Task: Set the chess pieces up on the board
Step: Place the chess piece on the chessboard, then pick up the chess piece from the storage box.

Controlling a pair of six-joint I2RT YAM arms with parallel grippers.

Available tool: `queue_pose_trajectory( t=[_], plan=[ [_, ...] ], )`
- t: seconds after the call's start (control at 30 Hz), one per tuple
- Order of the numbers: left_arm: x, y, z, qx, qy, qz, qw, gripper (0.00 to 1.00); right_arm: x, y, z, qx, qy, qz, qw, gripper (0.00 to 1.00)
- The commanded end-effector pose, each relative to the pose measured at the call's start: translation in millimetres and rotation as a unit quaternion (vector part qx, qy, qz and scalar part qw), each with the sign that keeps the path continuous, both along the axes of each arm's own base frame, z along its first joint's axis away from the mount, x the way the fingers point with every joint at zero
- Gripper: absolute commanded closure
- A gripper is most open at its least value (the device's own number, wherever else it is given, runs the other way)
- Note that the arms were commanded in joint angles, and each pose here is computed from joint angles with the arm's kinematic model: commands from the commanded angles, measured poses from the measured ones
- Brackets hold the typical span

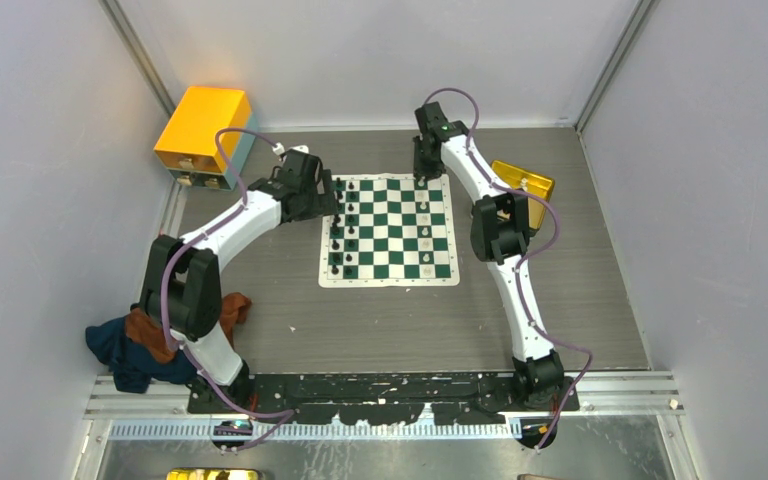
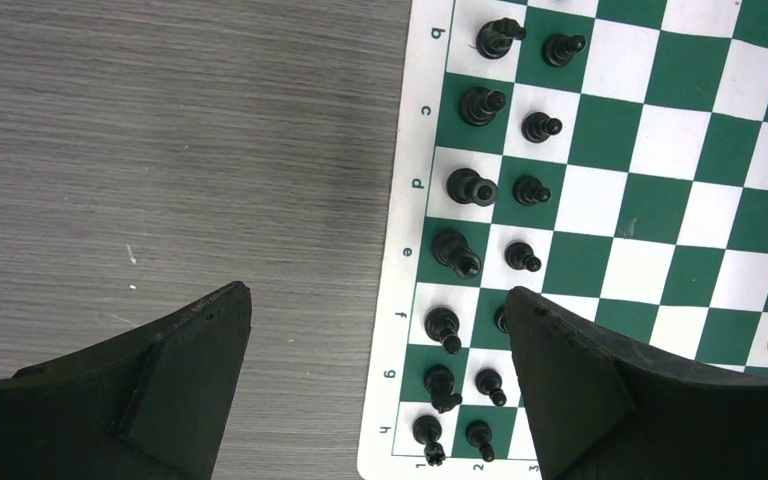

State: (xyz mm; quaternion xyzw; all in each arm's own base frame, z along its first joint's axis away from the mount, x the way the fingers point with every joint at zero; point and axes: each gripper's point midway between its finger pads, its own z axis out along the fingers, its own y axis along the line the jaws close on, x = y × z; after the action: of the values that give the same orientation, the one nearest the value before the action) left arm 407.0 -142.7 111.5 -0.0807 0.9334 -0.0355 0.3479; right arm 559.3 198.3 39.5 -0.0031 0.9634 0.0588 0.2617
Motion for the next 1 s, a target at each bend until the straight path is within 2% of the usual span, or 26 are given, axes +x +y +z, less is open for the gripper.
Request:
queue_pose_trajectory(
  t=[0.0,0.3,0.43,0.6,0.7,0.97],
  plan=[
    [13,-4,12,-0.013,-0.028,0.006,1.000,0.02,17,6,40,0.021,-0.051,0.013,0.998,0.69],
    [7,0,18,-0.010,-0.029,0.011,0.999,0.02,19,-3,85,0.015,-0.093,0.004,0.996,0.68],
    [0,7,21,0.000,-0.025,0.016,1.000,0.01,19,-30,130,0.009,-0.145,-0.042,0.988,0.67],
    [-7,10,22,0.001,-0.020,0.017,1.000,0.01,9,-77,168,0.011,-0.179,-0.099,0.979,0.66],
    [-6,10,25,0.003,-0.022,0.016,1.000,0.01,-3,-109,177,0.000,-0.178,-0.130,0.975,0.65],
    [-2,7,33,0.001,-0.027,0.011,1.000,0.02,-49,-162,156,-0.018,-0.137,-0.164,0.977,0.63]
  ],
)
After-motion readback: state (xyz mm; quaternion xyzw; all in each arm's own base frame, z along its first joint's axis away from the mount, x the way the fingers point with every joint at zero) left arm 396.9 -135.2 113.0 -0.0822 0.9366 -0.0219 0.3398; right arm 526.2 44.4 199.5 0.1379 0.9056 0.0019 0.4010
